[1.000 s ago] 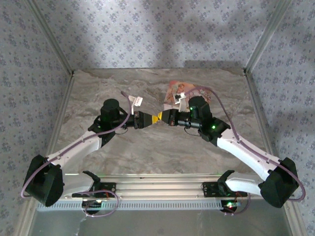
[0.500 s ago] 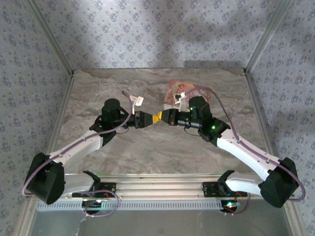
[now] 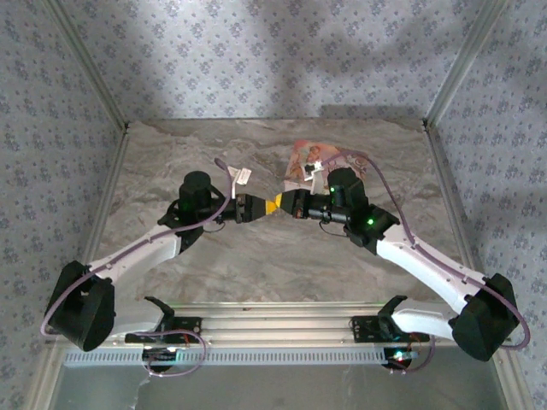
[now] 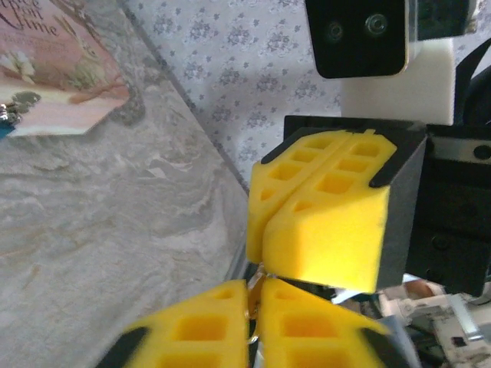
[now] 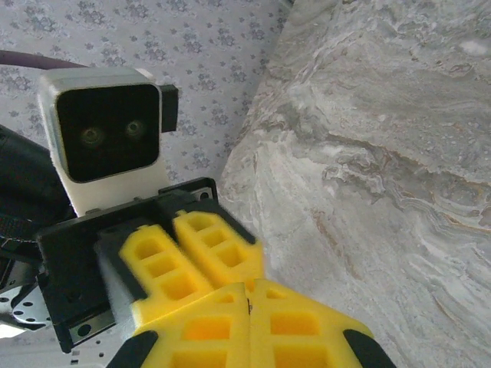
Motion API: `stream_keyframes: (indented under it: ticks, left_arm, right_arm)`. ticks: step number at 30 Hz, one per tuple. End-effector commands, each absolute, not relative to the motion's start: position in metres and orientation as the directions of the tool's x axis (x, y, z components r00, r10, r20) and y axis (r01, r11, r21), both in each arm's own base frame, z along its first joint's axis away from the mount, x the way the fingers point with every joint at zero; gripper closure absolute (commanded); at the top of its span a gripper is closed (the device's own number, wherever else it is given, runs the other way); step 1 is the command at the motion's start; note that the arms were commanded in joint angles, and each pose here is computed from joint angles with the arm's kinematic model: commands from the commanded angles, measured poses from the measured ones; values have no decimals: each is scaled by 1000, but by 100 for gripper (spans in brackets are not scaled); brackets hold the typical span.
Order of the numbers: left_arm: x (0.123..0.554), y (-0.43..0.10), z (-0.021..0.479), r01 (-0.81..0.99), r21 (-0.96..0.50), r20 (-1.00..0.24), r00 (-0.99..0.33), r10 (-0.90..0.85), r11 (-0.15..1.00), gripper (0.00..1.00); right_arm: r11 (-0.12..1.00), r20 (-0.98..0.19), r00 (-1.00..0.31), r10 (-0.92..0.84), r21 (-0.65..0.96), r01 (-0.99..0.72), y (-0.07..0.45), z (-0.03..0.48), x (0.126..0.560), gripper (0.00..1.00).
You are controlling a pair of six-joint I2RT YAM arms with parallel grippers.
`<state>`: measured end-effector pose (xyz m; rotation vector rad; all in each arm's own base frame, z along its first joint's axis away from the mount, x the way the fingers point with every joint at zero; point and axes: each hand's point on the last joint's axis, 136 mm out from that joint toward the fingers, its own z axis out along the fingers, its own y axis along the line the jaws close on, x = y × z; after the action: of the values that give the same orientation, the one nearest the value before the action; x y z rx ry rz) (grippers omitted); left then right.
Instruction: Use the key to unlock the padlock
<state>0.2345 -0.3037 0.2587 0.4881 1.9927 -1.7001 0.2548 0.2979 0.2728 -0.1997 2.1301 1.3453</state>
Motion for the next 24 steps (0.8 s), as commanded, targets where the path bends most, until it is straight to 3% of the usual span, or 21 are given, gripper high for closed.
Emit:
stream_keyframes:
  ticks: [1, 3, 5, 10, 12, 16, 24]
  left_arm:
    - [231, -307, 264, 581, -802, -590, -807, -27, 137, 100]
    - [232, -306, 265, 578, -804, -587, -809, -34, 139, 100]
    - [233, -305, 264, 569, -810, -579, -814, -42, 140, 100]
    - [238, -298, 261, 543, -827, -556, -827, -76, 145, 100]
    - [239, -296, 260, 539, -830, -553, -829, -82, 146, 100]
    - [239, -296, 262, 541, -830, -554, -828, -86, 138, 100]
    - [233, -298, 275, 563, -823, -568, -820, -74, 77, 100]
  right_arm:
    - [450, -570, -798, 197, 775, -443, 300, 281, 252, 100]
    - [449, -569, -797, 201, 777, -442, 300, 282, 252, 99]
    - [451, -567, -797, 208, 779, -436, 299, 283, 253, 91]
    - [447, -571, -777, 266, 787, -425, 287, 292, 256, 59]
    - [434, -567, -767, 299, 797, -420, 281, 296, 257, 51]
    - [412, -547, -768, 333, 817, -403, 274, 295, 259, 51]
    - [356, -535, -780, 325, 833, -423, 282, 292, 259, 71]
